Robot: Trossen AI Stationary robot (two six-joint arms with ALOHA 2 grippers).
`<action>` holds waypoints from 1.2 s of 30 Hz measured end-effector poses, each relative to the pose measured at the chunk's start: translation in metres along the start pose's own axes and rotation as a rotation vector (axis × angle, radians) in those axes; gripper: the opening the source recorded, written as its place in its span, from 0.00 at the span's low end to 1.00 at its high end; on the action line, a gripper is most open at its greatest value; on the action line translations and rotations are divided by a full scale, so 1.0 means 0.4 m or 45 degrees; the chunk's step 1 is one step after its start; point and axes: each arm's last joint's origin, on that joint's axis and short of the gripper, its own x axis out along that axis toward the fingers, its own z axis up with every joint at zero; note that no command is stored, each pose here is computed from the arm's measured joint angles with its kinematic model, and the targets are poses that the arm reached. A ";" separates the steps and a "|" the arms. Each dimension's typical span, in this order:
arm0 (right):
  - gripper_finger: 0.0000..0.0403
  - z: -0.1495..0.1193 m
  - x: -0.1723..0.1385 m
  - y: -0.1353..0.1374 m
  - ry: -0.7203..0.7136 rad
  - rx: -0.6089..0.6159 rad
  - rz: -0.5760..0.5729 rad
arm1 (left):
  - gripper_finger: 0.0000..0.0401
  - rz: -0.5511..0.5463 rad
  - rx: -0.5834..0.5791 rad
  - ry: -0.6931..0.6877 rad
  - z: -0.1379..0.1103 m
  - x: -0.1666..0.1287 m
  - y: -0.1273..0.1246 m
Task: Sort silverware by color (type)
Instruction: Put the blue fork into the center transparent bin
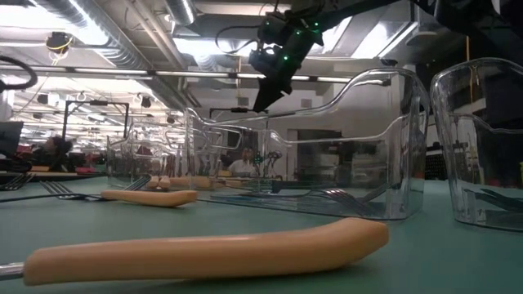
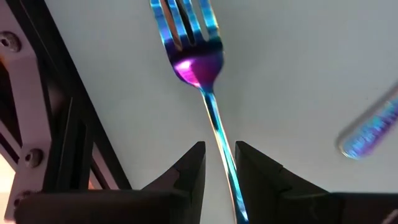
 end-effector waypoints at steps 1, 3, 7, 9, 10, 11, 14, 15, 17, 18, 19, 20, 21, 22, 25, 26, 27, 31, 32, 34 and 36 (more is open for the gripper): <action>0.17 -0.001 0.000 0.000 0.006 0.000 0.002 | 0.20 0.013 -0.003 -0.009 0.000 0.006 -0.002; 0.17 -0.003 0.000 0.001 0.016 0.001 0.004 | 0.20 0.034 -0.007 -0.025 -0.001 0.016 -0.005; 0.17 -0.007 0.000 0.002 0.035 0.002 0.010 | 0.20 0.064 -0.010 -0.047 -0.002 0.035 -0.012; 0.17 -0.006 0.000 0.003 0.035 0.002 0.010 | 0.20 0.069 -0.010 -0.050 -0.004 0.043 -0.017; 0.17 -0.006 0.000 0.003 0.035 0.002 0.010 | 0.20 0.068 -0.004 -0.050 -0.005 0.046 -0.019; 0.17 -0.007 0.000 0.003 0.036 0.002 0.010 | 0.20 0.065 0.007 -0.048 -0.006 0.050 -0.022; 0.17 -0.009 -0.004 0.003 0.049 0.000 0.013 | 0.20 0.058 0.058 -0.042 -0.008 0.056 -0.027; 0.17 -0.010 -0.010 0.004 0.057 -0.001 0.015 | 0.20 0.052 0.064 -0.043 -0.008 0.056 -0.028; 0.17 -0.010 -0.025 0.005 0.062 -0.006 0.014 | 0.20 0.043 0.066 -0.049 -0.008 0.056 -0.029; 0.17 -0.010 -0.036 0.005 0.060 -0.007 0.014 | 0.20 0.042 0.066 -0.049 -0.008 0.055 -0.029; 0.17 -0.011 -0.047 0.006 0.067 -0.008 0.016 | 0.20 0.044 0.065 -0.047 -0.008 0.055 -0.029; 0.17 -0.011 -0.059 0.007 0.069 -0.013 0.017 | 0.20 0.044 0.066 -0.047 -0.008 0.055 -0.029; 0.17 -0.011 -0.071 0.007 0.070 -0.022 0.017 | 0.20 0.044 0.066 -0.048 -0.008 0.055 -0.029; 0.17 -0.011 -0.084 0.008 0.072 -0.030 0.018 | 0.20 0.044 0.065 -0.049 -0.008 0.055 -0.029; 0.17 -0.013 -0.138 0.013 0.074 -0.033 0.018 | 0.19 0.042 0.066 -0.049 -0.008 0.055 -0.029; 0.17 -0.015 -0.155 0.014 0.077 -0.034 0.019 | 0.18 0.040 0.065 -0.049 -0.008 0.055 -0.029; 0.17 -0.017 -0.173 0.016 0.081 -0.034 0.022 | 0.16 0.039 0.064 -0.049 -0.008 0.055 -0.029; 0.17 -0.032 -0.236 0.024 0.128 -0.031 0.036 | 0.08 0.030 0.064 -0.051 -0.009 0.055 -0.031; 0.17 -0.035 -0.252 0.026 0.131 -0.030 0.040 | 0.06 0.029 0.064 -0.053 -0.009 0.055 -0.031; 0.17 -0.041 -0.279 0.030 0.139 -0.025 0.052 | 0.03 0.028 0.063 -0.057 -0.008 0.055 -0.031; 0.17 -0.045 -0.302 0.034 0.133 -0.015 0.064 | 0.02 0.028 0.067 -0.058 -0.008 0.055 -0.031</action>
